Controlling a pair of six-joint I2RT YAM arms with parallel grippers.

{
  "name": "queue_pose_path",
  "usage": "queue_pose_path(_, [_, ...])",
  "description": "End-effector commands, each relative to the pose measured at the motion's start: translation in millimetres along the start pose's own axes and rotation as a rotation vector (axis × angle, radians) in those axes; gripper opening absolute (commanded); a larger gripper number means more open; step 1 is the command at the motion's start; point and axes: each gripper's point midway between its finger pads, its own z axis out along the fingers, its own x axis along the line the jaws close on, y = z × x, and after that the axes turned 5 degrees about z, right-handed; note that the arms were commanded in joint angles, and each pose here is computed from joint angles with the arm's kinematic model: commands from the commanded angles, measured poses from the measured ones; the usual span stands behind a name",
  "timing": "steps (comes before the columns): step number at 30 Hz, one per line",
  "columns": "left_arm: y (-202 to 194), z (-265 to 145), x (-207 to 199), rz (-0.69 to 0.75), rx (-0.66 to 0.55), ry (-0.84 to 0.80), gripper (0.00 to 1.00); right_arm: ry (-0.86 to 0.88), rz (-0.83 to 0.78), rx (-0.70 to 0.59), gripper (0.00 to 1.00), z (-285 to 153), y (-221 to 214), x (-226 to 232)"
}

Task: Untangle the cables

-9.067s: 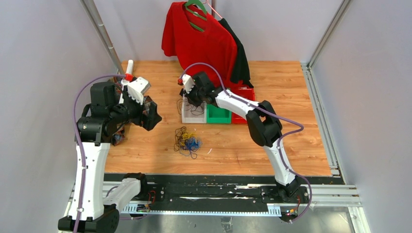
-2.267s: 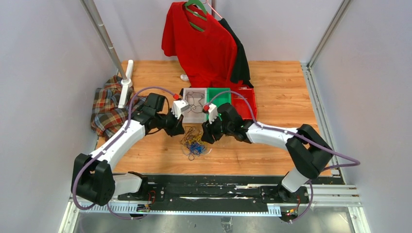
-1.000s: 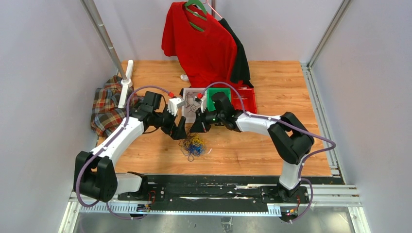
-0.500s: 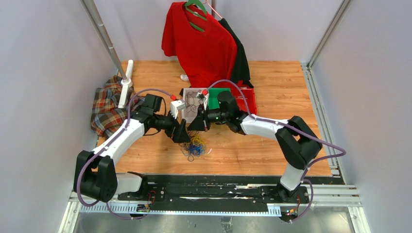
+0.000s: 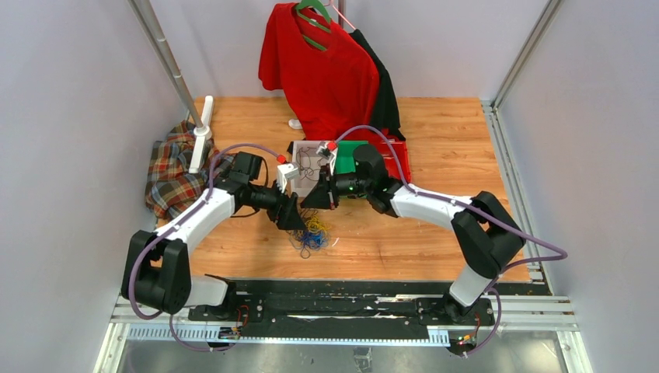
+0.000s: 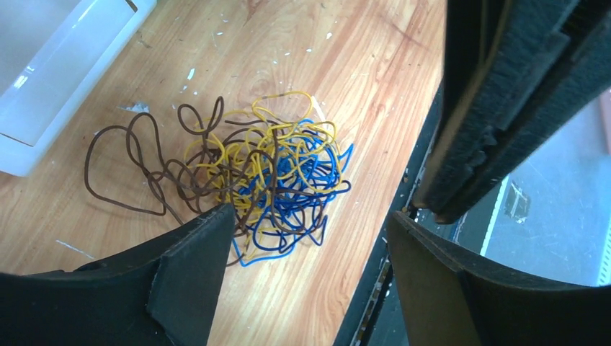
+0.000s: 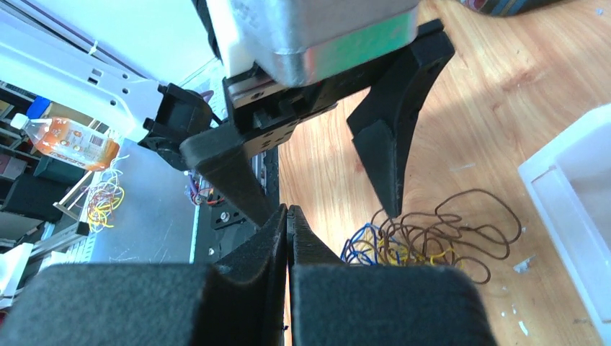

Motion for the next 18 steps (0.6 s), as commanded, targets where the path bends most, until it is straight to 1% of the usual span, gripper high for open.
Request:
queue_pose_path(1, [4.9, 6.8, 14.9, 0.026, -0.012, 0.018, 0.79, -0.065, 0.018, -0.021, 0.01, -17.2, -5.4, -11.3])
queue_pose_path(2, [3.1, 8.4, 18.6, 0.014, -0.006, 0.028, 0.78, -0.095, 0.030, -0.027, 0.01, -22.4, -8.8, -18.2])
queue_pose_path(3, [1.6, 10.2, 22.3, -0.001, 0.001, 0.039, 0.76, -0.128, 0.036, -0.037, 0.04, -28.4, -10.4, -24.2])
queue_pose_path(5, [-0.7, 13.6, 28.4, -0.018, 0.014, 0.050, 0.73, -0.206, 0.037, -0.048, 0.14, -40.1, -16.1, -36.6])
queue_pose_path(7, [-1.5, 16.8, 33.8, -0.028, 0.020, 0.057, 0.67, -0.290, 0.021, -0.038, 0.26, -50.3, -25.4, -47.9])
queue_pose_path(9, [-2.5, 21.3, 37.3, -0.039, 0.025, 0.052, 0.63, -0.332, 0.019, -0.032, 0.33, -55.6, -30.3, -53.1])
queue_pose_path(11, [-4.3, 26.4, 37.5, -0.039, 0.037, 0.036, 0.57, -0.364, 0.014, -0.028, 0.43, -59.2, -32.0, -56.7])
queue_pose_path(12, [-7.1, 29.9, 37.6, -0.041, 0.048, 0.029, 0.53, -0.376, 0.013, -0.027, 0.46, -60.8, -32.6, -58.2])
queue_pose_path(15, [-12.9, 37.6, 39.2, -0.051, 0.072, 0.015, 0.40, -0.386, 0.008, -0.034, 0.52, -61.5, -30.9, -59.2])
queue_pose_path(18, [-8.7, 36.7, 36.9, -0.058, 0.074, 0.000, 0.21, -0.378, 0.009, -0.035, 0.52, -58.8, -30.8, -59.2])
